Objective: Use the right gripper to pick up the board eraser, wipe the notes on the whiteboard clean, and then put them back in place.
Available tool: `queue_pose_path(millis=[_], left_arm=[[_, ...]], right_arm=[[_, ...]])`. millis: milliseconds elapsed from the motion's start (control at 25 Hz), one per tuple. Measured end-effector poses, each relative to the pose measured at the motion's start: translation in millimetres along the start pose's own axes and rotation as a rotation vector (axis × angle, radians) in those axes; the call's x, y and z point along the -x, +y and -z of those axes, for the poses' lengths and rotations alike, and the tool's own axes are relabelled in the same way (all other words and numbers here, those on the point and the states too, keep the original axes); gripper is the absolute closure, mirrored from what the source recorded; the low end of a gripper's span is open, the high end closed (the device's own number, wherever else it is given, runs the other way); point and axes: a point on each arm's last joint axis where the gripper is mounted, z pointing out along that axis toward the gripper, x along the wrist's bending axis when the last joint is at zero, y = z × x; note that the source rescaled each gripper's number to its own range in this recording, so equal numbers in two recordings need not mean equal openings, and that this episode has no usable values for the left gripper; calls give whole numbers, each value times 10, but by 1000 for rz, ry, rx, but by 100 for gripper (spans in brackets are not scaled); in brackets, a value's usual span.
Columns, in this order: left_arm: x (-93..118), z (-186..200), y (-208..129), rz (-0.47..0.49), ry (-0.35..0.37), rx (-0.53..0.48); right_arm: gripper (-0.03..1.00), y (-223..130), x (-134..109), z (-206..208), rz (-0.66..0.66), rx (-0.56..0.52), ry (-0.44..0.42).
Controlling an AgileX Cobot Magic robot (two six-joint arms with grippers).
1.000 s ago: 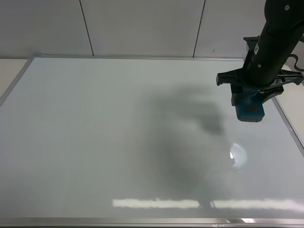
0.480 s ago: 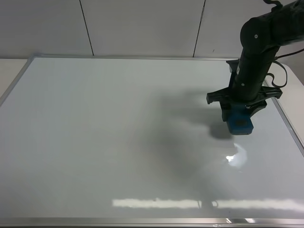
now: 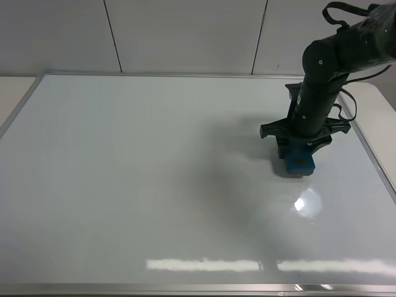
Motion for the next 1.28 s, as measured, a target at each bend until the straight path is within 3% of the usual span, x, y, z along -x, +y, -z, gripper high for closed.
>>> queue_pose_path(millis=[880,920,1040,1120,1280], left_arm=[[0,0,0,0,0,0],[0,0,0,0,0,0],[0,0,0,0,0,0],[0,0,0,0,0,0],[0,0,0,0,0,0]], right_arm=[[95,3,-26,-62,-24,-9,17],[87,3,-25,-62,-24,-10,17],[31,3,-25,-62,-24,-10,17],[9,3,-25,-62,-24,-10,17],[-1,3,-25,-62,-23,-9,16]])
